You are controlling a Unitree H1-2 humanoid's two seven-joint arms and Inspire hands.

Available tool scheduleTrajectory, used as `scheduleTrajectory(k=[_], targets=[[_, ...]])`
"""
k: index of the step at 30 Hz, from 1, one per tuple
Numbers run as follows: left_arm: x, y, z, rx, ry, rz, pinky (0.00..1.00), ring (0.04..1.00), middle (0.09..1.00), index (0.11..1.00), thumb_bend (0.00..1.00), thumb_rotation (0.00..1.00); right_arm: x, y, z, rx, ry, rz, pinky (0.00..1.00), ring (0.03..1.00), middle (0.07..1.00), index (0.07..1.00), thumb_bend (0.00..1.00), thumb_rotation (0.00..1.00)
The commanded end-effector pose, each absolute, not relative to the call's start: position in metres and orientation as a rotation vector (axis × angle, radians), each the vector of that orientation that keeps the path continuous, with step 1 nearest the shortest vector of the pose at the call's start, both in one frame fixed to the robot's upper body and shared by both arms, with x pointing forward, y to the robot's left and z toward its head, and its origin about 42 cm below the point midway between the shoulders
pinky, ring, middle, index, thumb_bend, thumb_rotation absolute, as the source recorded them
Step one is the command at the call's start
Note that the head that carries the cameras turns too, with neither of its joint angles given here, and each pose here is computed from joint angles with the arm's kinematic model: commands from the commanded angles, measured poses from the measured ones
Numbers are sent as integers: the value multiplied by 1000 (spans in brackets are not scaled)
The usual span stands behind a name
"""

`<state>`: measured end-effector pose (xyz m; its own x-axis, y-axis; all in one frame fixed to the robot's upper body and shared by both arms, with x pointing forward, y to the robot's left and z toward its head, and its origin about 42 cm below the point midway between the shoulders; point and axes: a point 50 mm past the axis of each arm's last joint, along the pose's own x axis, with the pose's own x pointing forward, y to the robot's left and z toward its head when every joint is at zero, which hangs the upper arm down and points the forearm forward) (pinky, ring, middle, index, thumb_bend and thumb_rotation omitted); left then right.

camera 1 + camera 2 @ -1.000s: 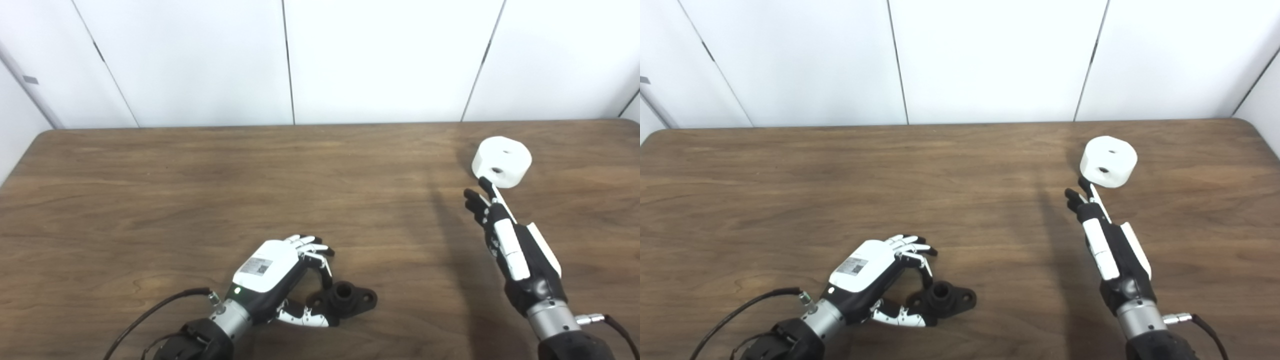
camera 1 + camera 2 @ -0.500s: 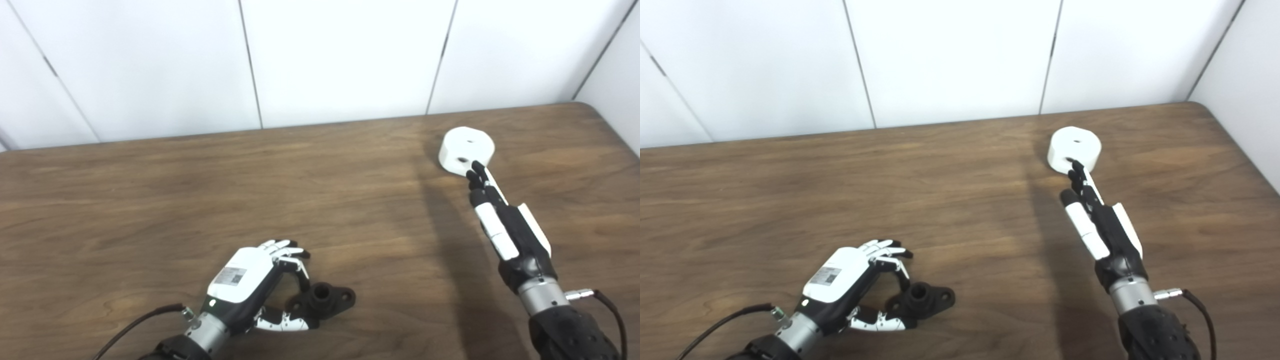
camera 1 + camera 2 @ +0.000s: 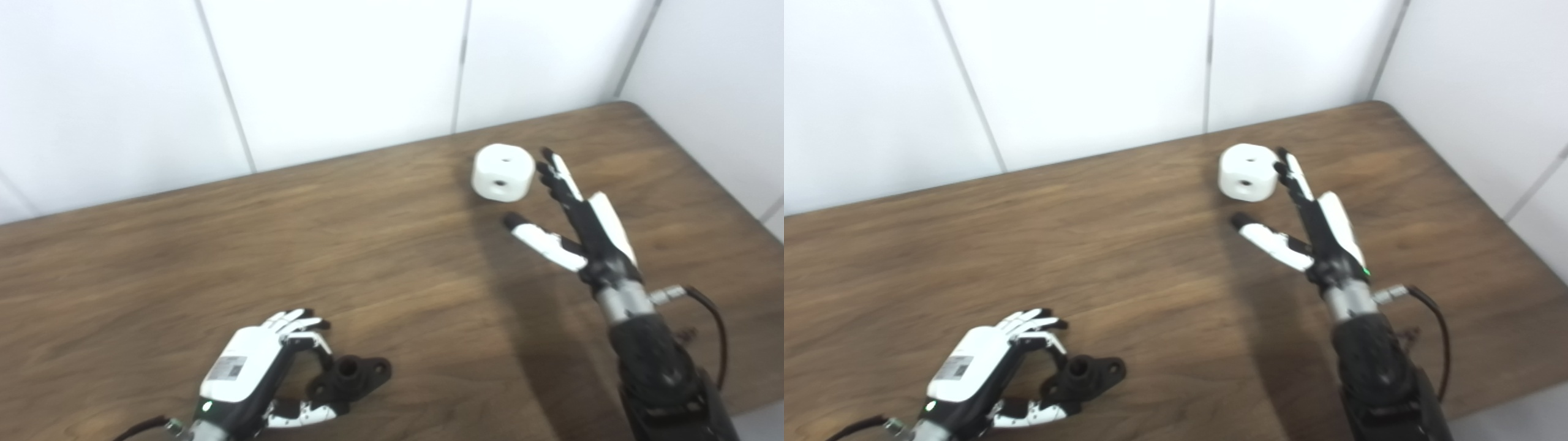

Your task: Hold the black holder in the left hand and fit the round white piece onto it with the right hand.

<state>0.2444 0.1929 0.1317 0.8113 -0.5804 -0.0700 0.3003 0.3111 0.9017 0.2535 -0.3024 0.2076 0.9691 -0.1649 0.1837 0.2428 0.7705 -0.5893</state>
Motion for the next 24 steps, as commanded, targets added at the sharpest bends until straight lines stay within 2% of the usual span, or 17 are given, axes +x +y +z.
scheduleTrajectory(k=[1,6,13,20,24], targets=[[231,223,99,1214,-100,-663,874,887,806,486,523,53,265,-306,225,-708,-225,-258,947,952,964,991,645,625],[231,227,97,1213,-107,-662,861,883,805,486,523,54,289,-313,235,-763,-226,-264,986,995,982,972,727,525],[231,233,94,1203,-96,-652,861,885,804,486,523,54,324,-322,240,-865,-221,-234,1000,1000,996,959,796,420],[229,234,94,1208,-96,-652,852,882,802,486,523,53,352,-328,247,-937,-193,-210,1000,1000,1000,947,815,393],[229,235,94,1212,-95,-655,847,881,800,486,523,54,365,-331,252,-991,-174,-195,1000,1000,1000,940,826,417]])
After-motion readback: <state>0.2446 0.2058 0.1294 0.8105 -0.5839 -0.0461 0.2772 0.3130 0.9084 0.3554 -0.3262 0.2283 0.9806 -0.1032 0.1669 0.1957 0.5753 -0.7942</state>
